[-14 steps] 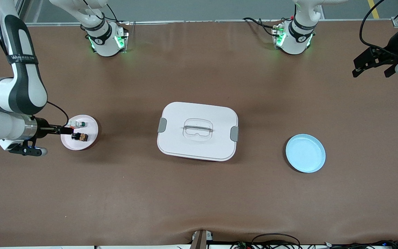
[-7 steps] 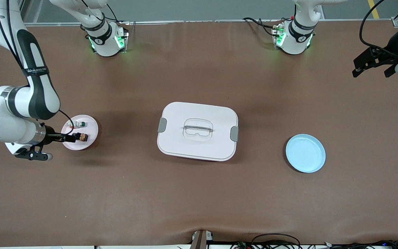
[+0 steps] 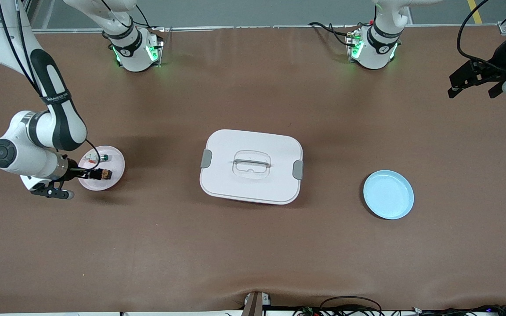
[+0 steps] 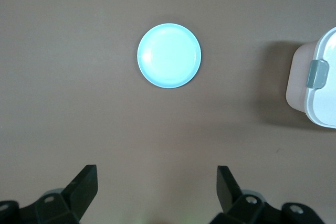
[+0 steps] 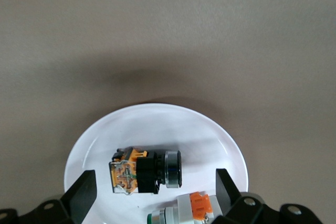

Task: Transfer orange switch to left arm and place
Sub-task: 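Lower the right gripper and grasp the black-and-orange switch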

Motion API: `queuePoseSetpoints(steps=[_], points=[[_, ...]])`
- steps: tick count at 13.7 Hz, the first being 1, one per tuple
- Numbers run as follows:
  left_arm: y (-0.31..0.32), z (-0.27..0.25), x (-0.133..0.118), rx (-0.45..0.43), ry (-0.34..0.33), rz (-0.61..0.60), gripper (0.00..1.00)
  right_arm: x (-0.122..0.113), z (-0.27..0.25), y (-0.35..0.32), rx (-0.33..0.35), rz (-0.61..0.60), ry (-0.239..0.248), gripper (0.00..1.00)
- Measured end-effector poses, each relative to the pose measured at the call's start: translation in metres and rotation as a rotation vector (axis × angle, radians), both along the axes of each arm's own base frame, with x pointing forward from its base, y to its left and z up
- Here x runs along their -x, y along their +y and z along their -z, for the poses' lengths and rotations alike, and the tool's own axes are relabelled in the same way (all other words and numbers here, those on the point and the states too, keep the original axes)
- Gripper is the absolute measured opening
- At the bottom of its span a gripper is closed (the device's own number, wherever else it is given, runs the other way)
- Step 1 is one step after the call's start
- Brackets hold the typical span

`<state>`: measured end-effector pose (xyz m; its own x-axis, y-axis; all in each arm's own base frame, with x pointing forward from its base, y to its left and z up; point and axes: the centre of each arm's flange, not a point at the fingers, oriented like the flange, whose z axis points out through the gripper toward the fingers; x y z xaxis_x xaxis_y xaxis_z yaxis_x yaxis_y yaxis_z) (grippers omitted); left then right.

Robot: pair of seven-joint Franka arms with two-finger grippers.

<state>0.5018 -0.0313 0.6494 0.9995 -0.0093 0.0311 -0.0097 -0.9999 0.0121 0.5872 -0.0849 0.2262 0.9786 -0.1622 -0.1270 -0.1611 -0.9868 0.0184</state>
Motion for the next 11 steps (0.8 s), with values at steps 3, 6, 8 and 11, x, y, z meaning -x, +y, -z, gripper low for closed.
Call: queuePoseSetpoints(steps=[3, 6, 8, 11], points=[[0.0, 0.0, 0.0, 0.0, 0.0, 0.0, 1.0, 0.005, 0.017, 0.0, 0.0, 0.003, 0.003, 1.0], [0.0, 0.0, 0.0, 0.0, 0.0, 0.0, 1.0, 0.008, 0.025, 0.002, -0.003, 0.001, 0.012, 1.0], [0.0, 0.0, 0.0, 0.0, 0.0, 0.0, 1.0, 0.009, 0.027, 0.004, -0.005, -0.001, 0.017, 1.0], [0.0, 0.0, 0.0, 0.0, 0.0, 0.0, 1.0, 0.01, 0.032, 0.005, -0.006, -0.003, 0.024, 1.0]])
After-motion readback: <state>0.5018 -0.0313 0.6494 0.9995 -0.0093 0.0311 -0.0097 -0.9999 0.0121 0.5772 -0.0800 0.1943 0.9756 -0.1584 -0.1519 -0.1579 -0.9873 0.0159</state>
